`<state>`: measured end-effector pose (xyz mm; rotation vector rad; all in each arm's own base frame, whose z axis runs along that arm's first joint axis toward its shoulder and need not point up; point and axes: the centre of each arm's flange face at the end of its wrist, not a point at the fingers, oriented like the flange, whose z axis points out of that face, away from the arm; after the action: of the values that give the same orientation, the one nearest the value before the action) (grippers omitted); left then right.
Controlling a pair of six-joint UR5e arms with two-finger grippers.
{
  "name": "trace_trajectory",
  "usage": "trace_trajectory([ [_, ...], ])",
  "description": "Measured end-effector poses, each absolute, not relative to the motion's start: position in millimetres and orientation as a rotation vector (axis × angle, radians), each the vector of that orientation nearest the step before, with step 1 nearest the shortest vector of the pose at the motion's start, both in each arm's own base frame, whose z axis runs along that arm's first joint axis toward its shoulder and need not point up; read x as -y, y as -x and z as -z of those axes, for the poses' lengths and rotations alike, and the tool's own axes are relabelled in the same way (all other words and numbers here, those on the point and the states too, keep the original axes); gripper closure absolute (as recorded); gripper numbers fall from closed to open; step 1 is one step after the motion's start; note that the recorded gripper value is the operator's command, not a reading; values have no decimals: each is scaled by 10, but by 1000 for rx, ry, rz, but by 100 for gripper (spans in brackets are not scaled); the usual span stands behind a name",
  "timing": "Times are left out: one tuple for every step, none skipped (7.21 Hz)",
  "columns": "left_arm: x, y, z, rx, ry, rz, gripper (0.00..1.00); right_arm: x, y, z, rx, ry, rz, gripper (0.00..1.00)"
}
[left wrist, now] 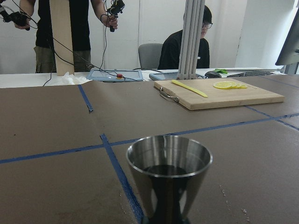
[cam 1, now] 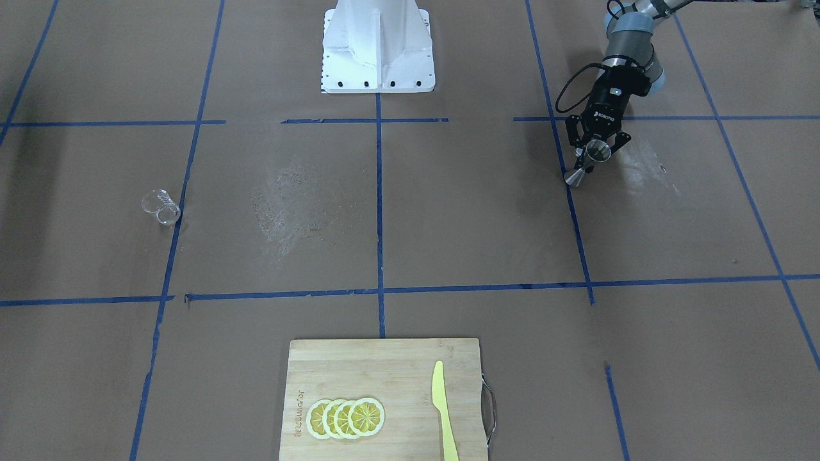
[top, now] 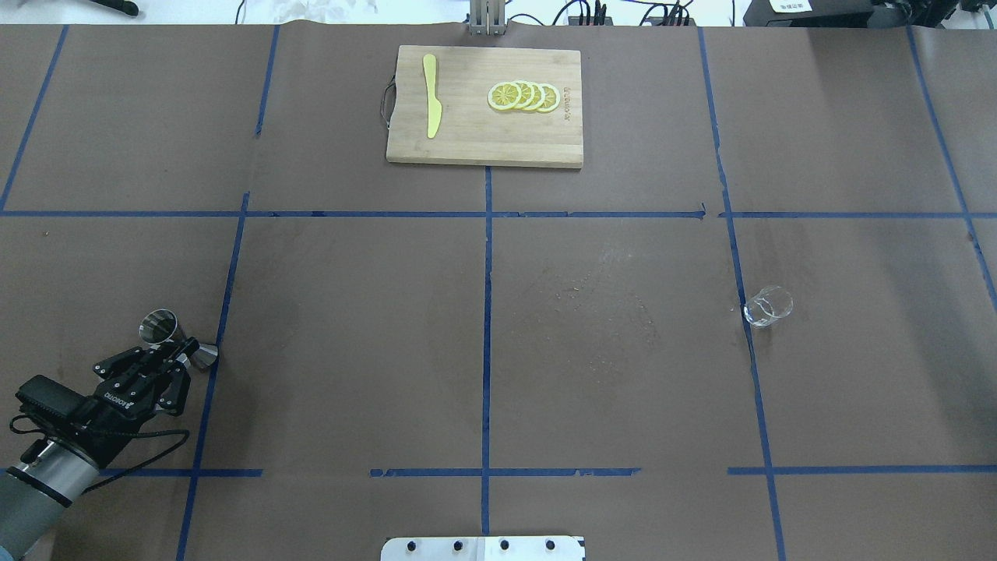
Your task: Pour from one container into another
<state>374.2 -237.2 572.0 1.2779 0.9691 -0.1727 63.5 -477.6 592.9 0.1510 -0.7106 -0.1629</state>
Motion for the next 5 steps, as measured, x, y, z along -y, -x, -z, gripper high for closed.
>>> trace_trajectory([
  [2372, -3728, -5733, -966, -1278, 171, 100, 4776, -637, -5928, 711, -151, 162, 0],
  [2373, -3723, -5737, -965, -1278, 171, 100, 4776, -639, -5928, 710, -151, 162, 0],
  [2373, -3721, -5739, -964, -1278, 170, 100, 4777, -641, -5926, 710, -152, 162, 0],
  [2373, -3719, -5739, -964, -1278, 170, 100, 4779, -644, -5923, 710, -153, 161, 0],
  [2373, -3720, -5739, -964, -1278, 170, 100, 4780, -645, -5922, 710, -153, 161, 0],
])
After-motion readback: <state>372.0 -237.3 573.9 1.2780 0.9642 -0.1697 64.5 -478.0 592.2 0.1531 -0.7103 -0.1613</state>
